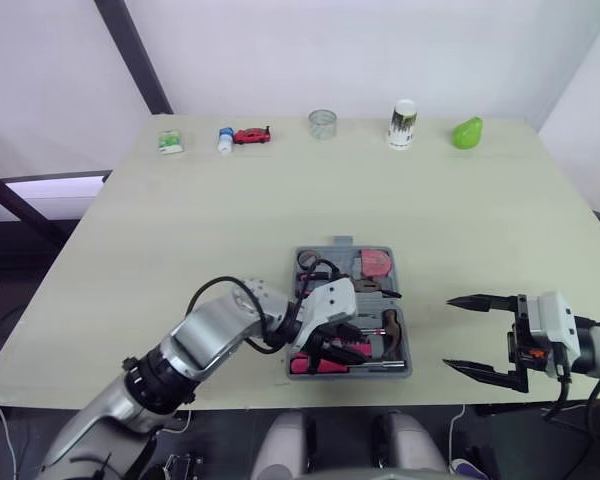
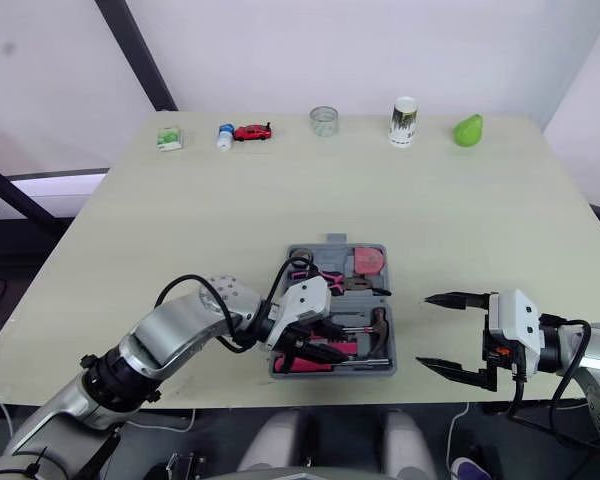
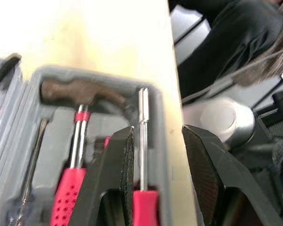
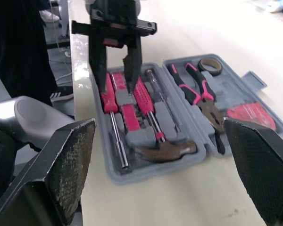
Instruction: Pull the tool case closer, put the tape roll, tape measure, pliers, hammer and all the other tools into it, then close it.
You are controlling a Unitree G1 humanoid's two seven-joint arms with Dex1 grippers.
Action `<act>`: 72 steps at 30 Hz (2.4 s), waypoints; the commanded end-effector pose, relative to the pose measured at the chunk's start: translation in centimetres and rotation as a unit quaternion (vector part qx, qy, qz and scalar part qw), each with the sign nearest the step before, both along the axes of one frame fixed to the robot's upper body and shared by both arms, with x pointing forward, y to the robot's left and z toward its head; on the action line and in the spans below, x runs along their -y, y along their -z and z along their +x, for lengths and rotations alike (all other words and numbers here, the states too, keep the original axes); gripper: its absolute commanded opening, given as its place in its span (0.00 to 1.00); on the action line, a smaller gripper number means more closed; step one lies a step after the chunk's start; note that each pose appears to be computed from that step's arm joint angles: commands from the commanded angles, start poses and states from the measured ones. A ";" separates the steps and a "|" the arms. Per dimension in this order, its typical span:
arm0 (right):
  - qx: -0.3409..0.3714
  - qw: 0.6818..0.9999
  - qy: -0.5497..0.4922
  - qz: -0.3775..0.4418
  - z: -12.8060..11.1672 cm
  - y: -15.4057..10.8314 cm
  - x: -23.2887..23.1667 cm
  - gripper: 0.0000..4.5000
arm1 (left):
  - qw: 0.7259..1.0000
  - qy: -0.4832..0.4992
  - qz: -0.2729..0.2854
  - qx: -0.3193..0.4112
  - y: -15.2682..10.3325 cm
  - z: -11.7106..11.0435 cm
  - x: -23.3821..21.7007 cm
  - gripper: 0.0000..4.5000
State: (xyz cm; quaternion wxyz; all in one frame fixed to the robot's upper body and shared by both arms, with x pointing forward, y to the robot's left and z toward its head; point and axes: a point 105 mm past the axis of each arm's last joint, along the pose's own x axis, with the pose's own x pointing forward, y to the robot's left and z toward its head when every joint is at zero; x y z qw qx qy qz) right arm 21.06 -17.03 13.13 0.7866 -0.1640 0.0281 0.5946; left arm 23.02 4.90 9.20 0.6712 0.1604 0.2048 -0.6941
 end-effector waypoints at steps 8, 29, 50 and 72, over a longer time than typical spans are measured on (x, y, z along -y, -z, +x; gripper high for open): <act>0.017 1.000 -0.005 0.004 0.2 -0.8 -0.4 1.00 | 0.995 0.007 -0.081 0.059 0.4 0.9 -0.6 0.01; 0.021 1.000 -0.004 0.003 0.5 -1.4 -0.6 1.00 | 0.996 0.059 0.000 0.074 6.9 0.1 -2.9 0.01; 0.001 0.996 0.082 0.040 3.5 -0.3 0.0 1.00 | 0.988 -0.069 -0.082 0.116 1.4 2.6 -3.9 0.01; -0.044 0.989 0.106 -0.089 9.6 7.3 -0.3 0.01 | 0.954 -0.261 -0.089 0.119 1.4 8.4 -15.2 0.00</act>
